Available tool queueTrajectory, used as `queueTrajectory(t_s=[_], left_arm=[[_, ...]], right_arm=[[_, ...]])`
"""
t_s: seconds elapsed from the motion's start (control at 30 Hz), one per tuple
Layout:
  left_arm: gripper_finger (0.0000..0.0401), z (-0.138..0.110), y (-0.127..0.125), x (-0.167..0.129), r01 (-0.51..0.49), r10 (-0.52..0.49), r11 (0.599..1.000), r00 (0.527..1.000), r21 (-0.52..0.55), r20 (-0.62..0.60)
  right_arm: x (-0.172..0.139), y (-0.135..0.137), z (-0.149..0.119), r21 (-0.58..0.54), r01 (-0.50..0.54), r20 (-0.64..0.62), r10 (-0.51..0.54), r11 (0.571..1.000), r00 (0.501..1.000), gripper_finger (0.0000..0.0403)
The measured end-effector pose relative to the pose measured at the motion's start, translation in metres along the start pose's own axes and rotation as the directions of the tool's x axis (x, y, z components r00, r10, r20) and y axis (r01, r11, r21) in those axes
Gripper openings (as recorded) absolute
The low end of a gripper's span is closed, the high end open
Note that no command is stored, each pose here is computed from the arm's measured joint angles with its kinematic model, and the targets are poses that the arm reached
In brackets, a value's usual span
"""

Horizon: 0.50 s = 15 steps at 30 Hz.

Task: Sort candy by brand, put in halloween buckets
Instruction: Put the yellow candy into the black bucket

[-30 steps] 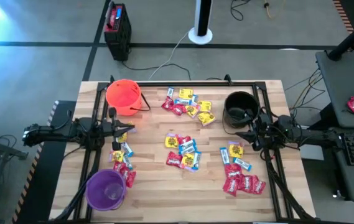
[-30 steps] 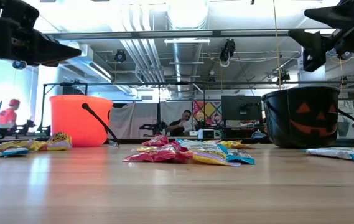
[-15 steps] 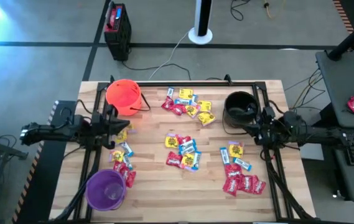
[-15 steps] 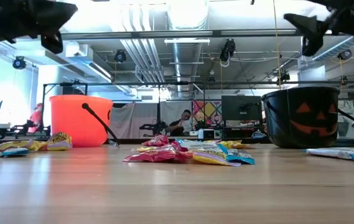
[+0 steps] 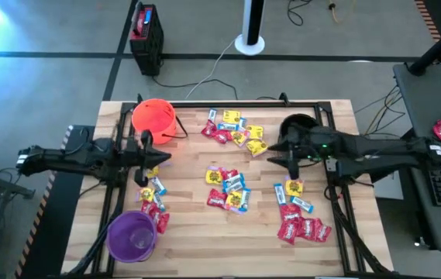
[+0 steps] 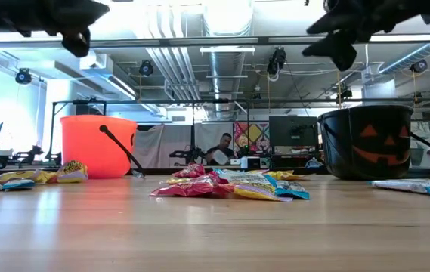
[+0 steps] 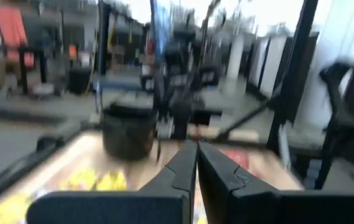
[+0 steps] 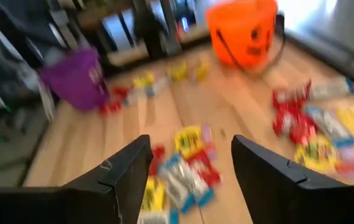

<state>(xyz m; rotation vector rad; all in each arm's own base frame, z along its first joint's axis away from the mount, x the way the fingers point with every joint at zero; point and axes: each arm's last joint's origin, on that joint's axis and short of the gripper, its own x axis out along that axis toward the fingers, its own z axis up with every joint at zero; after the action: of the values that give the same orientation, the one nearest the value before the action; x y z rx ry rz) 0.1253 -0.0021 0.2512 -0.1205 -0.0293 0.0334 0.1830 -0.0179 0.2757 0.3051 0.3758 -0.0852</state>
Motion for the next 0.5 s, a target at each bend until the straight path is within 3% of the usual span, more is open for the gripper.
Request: queueTrajectory(t_s=[0.07, 0.3, 0.5], left_arm=[[0.0000, -0.002, 0.000, 0.001, -0.009, 0.009, 1.000, 0.999, -0.011, -0.052], [0.0000, -0.001, 0.000, 0.001, -0.011, 0.010, 1.000, 0.998, -0.012, -0.055], [0.0000, -0.003, 0.000, 0.004, -0.013, 0.011, 1.000, 0.998, -0.027, -0.064]], right_arm=[[0.003, 0.002, 0.009, -0.005, 0.020, -0.034, -0.021, 1.000, 0.999, 0.0215], [0.013, 0.006, 0.020, -0.036, 0.058, -0.186, -0.063, 0.998, 0.981, 0.0215], [0.028, 0.008, 0.016, -0.068, 0.051, -0.275, -0.068, 0.996, 0.959, 0.0215]])
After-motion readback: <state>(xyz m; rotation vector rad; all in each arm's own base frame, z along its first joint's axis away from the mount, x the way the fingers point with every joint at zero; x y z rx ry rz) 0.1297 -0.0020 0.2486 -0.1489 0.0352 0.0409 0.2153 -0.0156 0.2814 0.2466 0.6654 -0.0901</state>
